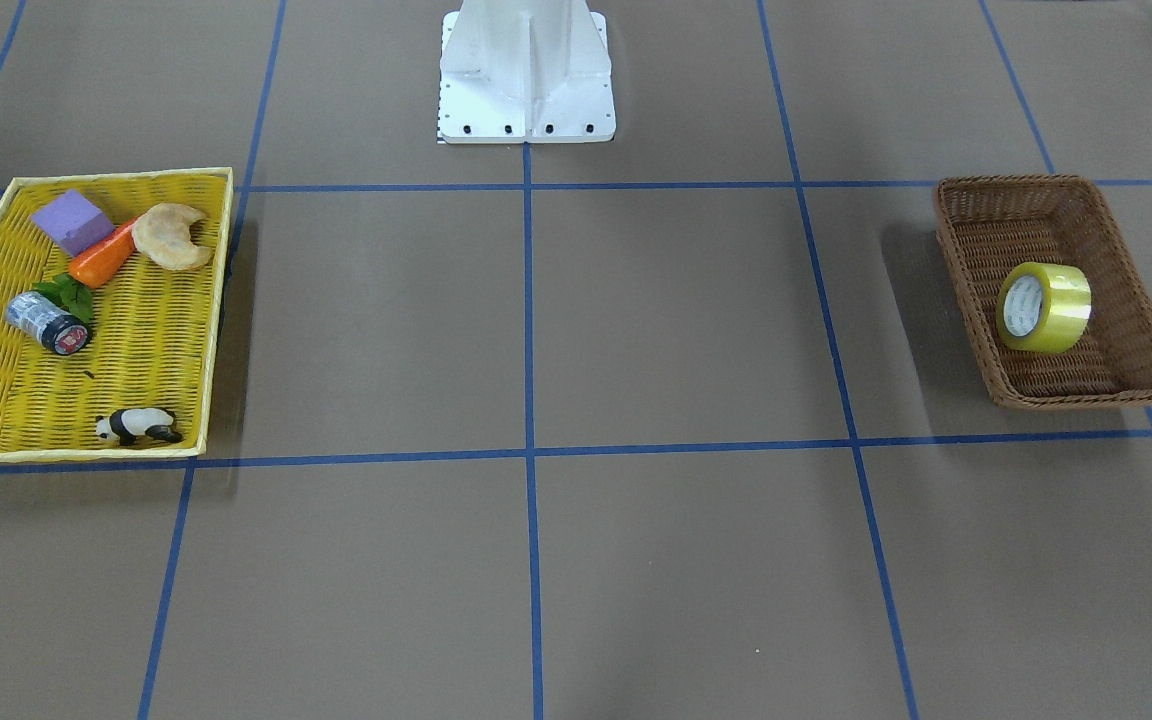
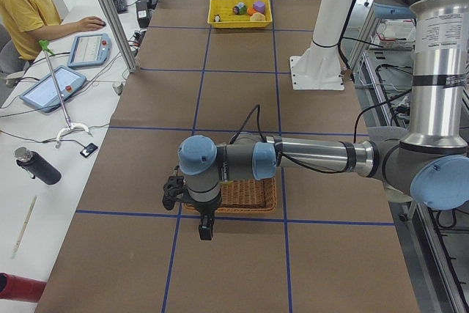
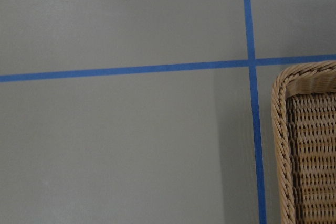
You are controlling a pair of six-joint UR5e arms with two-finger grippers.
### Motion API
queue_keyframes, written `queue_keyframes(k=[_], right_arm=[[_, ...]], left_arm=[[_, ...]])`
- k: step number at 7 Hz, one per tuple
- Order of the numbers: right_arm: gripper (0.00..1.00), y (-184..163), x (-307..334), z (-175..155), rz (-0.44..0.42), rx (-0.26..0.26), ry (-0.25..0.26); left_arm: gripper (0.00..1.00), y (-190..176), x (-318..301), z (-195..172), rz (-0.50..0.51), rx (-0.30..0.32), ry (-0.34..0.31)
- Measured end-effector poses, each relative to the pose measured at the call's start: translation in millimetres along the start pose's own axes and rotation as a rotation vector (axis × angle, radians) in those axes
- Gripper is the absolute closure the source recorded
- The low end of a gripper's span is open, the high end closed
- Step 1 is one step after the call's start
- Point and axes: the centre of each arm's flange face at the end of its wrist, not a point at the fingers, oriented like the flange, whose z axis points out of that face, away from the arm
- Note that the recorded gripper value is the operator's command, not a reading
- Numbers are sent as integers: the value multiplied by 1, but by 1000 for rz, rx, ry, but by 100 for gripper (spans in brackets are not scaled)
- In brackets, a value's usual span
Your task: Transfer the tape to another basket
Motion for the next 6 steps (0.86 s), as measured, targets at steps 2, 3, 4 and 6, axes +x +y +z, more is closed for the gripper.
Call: queue_keyframes(k=[2, 3, 4, 6], right_arm=[[0, 0, 0, 0, -16, 19, 6], [0, 1, 2, 3, -29, 34, 12], [0, 2, 6, 8, -37, 44, 15], [0, 3, 10, 14, -47, 54, 19]], left_arm=[[1, 0, 7, -7, 8, 6, 5], [1, -1, 11, -9, 12, 15, 34], [1, 0, 16, -10, 14, 22, 75], [1, 4, 17, -7, 10, 20, 111]])
